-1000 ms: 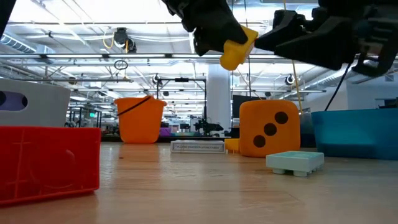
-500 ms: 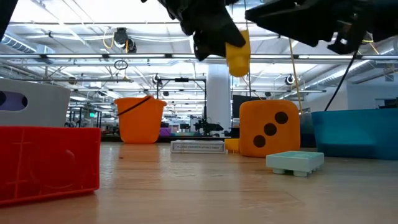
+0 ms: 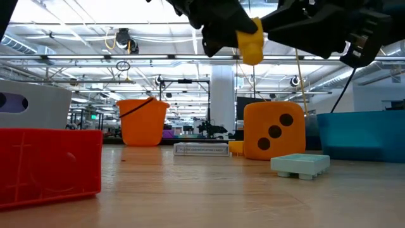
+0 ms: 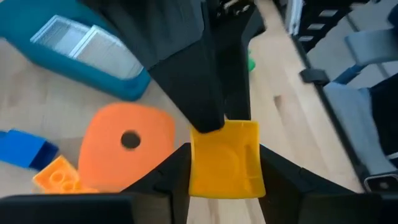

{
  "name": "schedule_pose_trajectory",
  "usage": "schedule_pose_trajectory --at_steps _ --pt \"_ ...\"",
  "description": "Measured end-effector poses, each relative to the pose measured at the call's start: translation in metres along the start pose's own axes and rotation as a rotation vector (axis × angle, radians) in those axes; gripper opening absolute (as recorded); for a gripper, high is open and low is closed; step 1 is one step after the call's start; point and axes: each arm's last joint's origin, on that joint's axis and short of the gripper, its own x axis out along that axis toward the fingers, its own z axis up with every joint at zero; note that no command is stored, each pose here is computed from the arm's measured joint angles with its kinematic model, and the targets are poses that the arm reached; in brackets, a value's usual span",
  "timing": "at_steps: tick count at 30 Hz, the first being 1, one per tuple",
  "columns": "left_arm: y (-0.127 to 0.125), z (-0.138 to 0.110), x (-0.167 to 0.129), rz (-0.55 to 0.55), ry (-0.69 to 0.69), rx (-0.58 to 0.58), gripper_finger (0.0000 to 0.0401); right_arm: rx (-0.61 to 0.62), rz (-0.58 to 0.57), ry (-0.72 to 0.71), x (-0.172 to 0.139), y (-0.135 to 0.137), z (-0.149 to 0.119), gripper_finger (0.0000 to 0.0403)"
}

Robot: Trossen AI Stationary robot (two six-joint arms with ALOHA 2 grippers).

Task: Pick & Place Toys
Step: Put the yellow game piece into the black bin

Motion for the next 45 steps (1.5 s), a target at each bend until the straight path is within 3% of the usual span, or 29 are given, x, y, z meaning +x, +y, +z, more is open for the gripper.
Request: schedule_pose_trajectory --at_steps 6,14,19,25,34,45 --pt "0.004 0.002 -0.001 -0.017 -0.019 -0.003 0.0139 -0.041 -0.007 -0.004 0.0 0.0 0.0 0.0196" --pt "0.007 0.002 0.0 -0.035 -0.015 -0.007 0.0155 -0.071 0.034 0.031 0.005 -0.003 0.005 0.0196" --pt "0.007 0.001 0.0 -0.043 -0.011 -0.008 0.0139 -0.046 0.09 0.065 0.01 -0.006 0.009 0.0196" --pt "0.007 0.001 0.0 -0.042 -0.008 -0.013 0.0155 -0.038 0.092 0.07 0.01 -0.006 0.009 0.019" --pt "0.014 0.0 -0.002 -0.067 -0.002 -0.025 0.0139 -0.039 0.097 0.084 0.01 -0.005 0.008 0.0117" --pt "0.019 0.002 -0.003 -0.072 -0.017 -0.032 0.0153 -0.059 0.106 0.099 0.009 -0.003 0.006 0.0042"
